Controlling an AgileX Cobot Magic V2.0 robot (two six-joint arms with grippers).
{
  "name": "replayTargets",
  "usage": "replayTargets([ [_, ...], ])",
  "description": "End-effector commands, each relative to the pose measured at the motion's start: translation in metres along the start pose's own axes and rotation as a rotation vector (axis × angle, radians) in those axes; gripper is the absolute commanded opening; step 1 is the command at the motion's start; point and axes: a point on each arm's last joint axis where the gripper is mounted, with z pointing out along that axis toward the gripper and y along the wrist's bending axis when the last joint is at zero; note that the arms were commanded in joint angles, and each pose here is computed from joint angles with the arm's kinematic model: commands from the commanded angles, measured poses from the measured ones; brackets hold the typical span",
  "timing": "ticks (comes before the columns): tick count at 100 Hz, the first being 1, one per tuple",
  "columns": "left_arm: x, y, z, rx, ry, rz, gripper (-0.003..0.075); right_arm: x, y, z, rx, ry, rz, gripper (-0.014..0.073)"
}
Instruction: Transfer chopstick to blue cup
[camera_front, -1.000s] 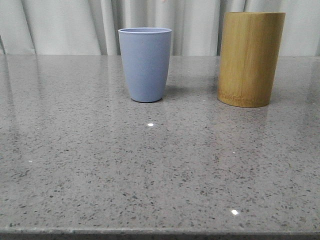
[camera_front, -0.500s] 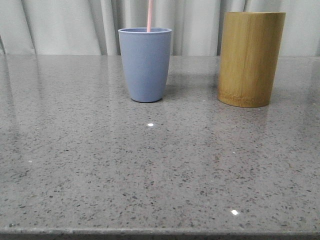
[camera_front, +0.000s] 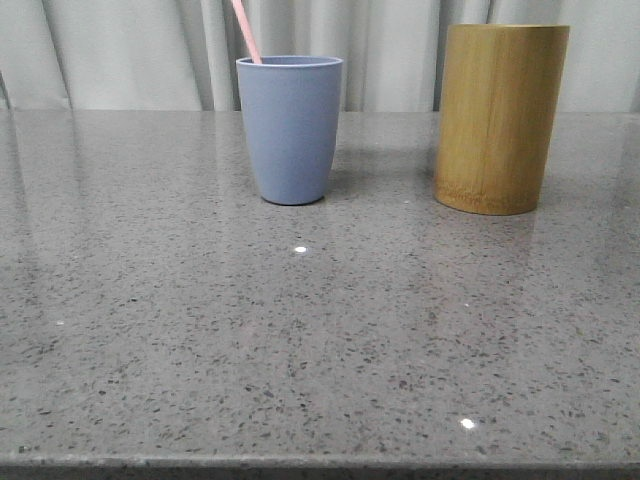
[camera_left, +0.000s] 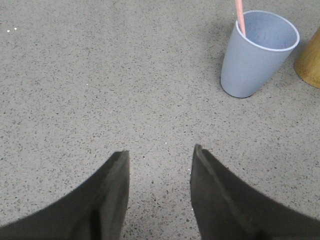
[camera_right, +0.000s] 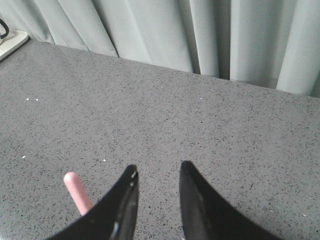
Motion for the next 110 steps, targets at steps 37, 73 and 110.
replayTargets([
  [37,-0.014,-0.002,-0.019,0.01,-0.169,-0.004,0.0295,-0.021,0.005,-0.063,-0.004,-0.148,-0.042,0.0238],
  [73,-0.014,-0.002,-0.022,0.004,-0.183,0.005,0.0295,0.002,0.0,-0.116,0.001,-0.217,-0.053,0.0237],
  [110,-0.015,-0.002,-0.022,0.004,-0.19,0.005,0.0211,0.046,-0.033,-0.173,0.102,-0.226,-0.022,0.0234],
])
